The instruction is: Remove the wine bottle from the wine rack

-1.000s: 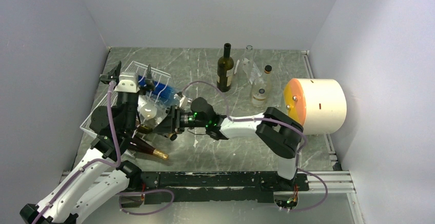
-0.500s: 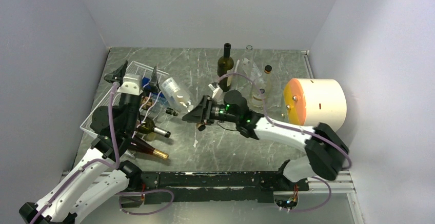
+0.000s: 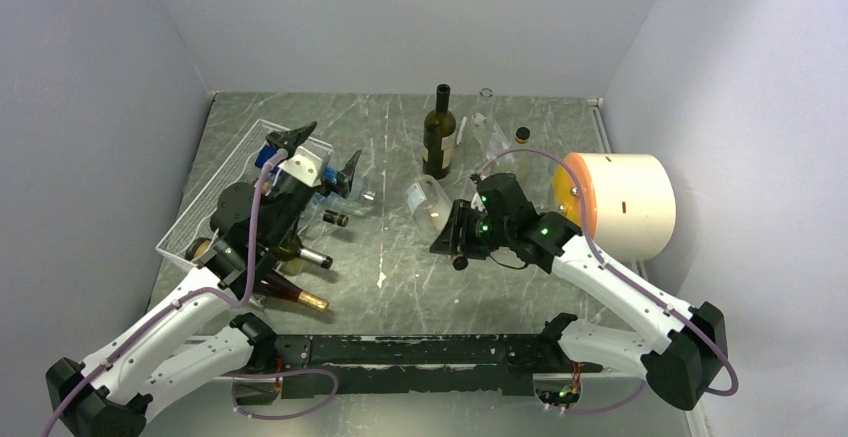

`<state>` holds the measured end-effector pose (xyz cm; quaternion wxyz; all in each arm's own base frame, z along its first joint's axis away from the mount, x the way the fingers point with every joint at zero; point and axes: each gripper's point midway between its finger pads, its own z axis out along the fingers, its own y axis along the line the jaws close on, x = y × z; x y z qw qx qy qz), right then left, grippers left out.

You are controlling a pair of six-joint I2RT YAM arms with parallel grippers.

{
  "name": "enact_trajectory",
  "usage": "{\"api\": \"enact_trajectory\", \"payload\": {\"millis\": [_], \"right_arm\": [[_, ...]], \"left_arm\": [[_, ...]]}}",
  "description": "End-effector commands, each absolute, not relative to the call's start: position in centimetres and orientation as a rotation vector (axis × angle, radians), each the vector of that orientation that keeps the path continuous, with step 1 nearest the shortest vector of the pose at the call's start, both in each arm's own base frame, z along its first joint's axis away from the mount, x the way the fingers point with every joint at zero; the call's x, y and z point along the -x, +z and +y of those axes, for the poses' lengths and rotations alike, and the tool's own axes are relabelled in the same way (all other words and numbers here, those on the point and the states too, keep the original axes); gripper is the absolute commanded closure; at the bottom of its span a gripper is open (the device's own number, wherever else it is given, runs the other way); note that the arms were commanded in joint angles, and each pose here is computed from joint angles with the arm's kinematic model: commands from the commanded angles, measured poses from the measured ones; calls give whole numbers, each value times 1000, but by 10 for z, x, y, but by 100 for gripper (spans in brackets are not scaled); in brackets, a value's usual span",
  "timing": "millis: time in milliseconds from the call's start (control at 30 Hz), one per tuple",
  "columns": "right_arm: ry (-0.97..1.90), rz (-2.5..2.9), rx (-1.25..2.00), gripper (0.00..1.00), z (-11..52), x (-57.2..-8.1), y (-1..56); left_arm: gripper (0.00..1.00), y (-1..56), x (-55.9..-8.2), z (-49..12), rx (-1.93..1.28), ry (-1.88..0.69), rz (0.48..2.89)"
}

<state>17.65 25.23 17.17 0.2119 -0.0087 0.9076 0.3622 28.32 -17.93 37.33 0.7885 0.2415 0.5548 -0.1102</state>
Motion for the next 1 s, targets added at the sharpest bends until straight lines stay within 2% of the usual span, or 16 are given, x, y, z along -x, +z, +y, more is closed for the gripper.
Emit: {"api": "enact_trajectory", "payload": {"millis": [0,300,400,567,833,967], "right_arm": [[908,2427,148,100,238,-185,204],[667,2601,252,100,216,-186,189],[662,2626,317,100,220,-186,187],[689,2654,451,100,228,-182,180],[778,2644,561,100,240,-179,183],[801,2639,585,100,243,-177,184]], "left_arm": [[5,393,-273,-191,-538,-314,1144],[6,383,-263,-211,-651,-345,1124],[6,360,-236,-249,-913,-445,1016],[6,293,-160,-306,-1346,-734,777],[6,214,-144,-353,-1484,-767,892],[6,203,-151,-359,-1440,-746,920]]}}
